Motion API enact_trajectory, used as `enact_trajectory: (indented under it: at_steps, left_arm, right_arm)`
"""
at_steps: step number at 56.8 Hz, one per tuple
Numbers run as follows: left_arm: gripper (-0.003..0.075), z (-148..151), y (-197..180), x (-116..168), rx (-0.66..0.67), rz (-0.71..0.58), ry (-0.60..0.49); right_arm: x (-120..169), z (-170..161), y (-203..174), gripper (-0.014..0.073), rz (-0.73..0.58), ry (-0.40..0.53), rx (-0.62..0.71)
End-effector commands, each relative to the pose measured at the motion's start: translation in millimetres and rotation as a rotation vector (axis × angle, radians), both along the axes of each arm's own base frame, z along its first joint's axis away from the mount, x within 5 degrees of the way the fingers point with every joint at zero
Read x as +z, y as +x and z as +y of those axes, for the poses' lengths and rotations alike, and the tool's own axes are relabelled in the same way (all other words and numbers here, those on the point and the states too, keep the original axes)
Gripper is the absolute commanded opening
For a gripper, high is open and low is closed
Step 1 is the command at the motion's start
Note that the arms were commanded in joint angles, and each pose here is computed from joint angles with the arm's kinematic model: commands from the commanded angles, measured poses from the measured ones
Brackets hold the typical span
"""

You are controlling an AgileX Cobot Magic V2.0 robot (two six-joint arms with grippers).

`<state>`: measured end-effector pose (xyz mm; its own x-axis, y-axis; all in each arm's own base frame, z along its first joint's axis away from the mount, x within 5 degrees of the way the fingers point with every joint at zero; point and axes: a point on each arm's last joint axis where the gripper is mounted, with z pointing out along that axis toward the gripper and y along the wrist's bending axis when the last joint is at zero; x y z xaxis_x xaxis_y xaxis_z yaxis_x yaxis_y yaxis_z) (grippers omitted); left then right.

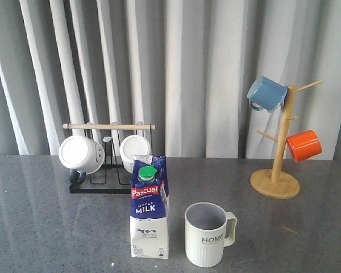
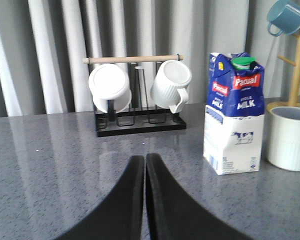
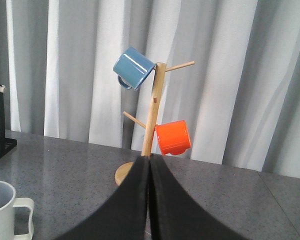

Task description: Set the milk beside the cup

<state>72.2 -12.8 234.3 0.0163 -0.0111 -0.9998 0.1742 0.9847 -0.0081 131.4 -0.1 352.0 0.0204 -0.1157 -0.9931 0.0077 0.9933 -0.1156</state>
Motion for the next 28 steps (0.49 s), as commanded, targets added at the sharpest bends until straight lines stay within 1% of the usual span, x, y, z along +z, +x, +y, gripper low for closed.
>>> enact_trajectory:
  at_steps: [1,8,11,16,28]
  left_arm:
    - [-0.0006,4,-8,2,0.034,-0.122,-0.019]
    - [-0.0006,8,-18,-13,0.077,-0.173,-0.064]
    - [-0.0006,9,-20,-15,0.093,-0.152,-0.072]
    - [-0.0006,10,-19,-19,0.114,-0.113,-0.048]
    - [-0.0006,9,-19,-19,0.110,-0.105,-0.039]
  right_arm:
    - [14,2,-1,-0.0007,-0.076,-0.009,0.027]
    - [14,2,-1,-0.0007,-0.076,-0.009,0.027]
    - [14,2,-1,-0.0007,-0.076,-0.009,0.027]
    - [14,2,-2,-0.0007,-0.077,-0.009,0.027]
    - [14,2,-2,-0.0007,-0.076,-0.009,0.027]
